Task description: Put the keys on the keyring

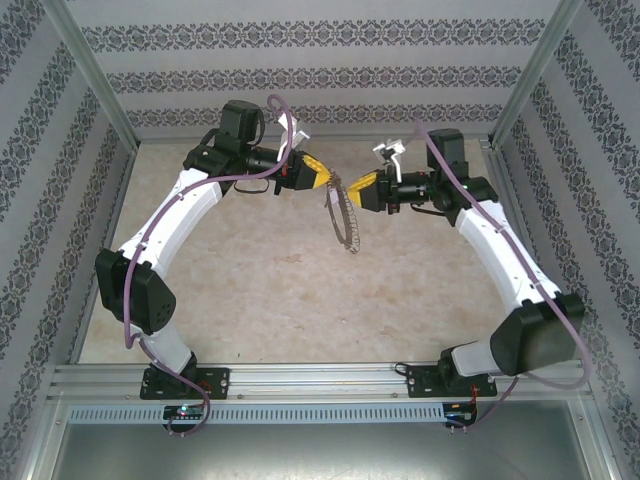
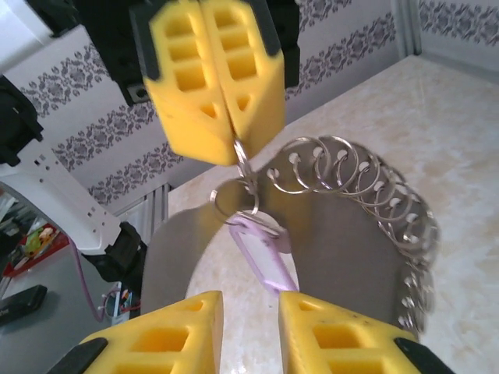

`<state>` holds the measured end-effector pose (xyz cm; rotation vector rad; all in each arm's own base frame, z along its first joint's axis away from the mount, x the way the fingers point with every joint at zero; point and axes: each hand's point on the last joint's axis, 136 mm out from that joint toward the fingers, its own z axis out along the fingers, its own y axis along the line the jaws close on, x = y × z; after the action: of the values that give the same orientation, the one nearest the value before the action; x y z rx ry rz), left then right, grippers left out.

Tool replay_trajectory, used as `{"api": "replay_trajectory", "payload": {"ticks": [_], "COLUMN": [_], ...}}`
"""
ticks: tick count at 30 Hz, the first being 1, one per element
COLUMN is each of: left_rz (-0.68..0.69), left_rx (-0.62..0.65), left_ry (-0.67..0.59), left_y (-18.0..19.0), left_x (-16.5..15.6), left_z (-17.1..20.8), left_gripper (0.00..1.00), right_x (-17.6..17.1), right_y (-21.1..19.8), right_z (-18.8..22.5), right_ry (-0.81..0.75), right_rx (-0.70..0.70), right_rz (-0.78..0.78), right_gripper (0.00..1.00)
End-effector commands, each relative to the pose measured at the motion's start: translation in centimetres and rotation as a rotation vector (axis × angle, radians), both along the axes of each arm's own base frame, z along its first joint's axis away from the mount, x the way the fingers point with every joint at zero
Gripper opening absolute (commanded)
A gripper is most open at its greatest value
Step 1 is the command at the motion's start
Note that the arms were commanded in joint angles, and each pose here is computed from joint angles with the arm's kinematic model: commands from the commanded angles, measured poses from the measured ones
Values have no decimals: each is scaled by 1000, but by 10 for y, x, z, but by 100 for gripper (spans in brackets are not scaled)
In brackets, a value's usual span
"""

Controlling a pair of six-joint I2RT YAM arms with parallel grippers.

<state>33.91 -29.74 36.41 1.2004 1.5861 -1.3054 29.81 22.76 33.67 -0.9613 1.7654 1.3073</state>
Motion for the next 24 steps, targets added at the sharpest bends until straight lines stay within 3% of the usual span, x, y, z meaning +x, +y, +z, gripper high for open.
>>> {"api": "replay_trajectory", "payload": {"ticks": [1,14,24], "left_rz": [-34,-40,-44], "left_rx": [-47,-51,-53], "left_ry": [-71,-64,-67], "left_y": [-1,-2,-3], "left_x": [-15,-17,-19], "left_z": [25,26,27], "left_gripper": [0,0,0], "right_x": [-6,13,14], "right_y": [0,23,34], "right_z": [20,36,39], "right_ry": [-57,-106,-108], "right_rx": [40,50,58], "right_rz": [27,48,80], "right_gripper": [25,33,33]}}
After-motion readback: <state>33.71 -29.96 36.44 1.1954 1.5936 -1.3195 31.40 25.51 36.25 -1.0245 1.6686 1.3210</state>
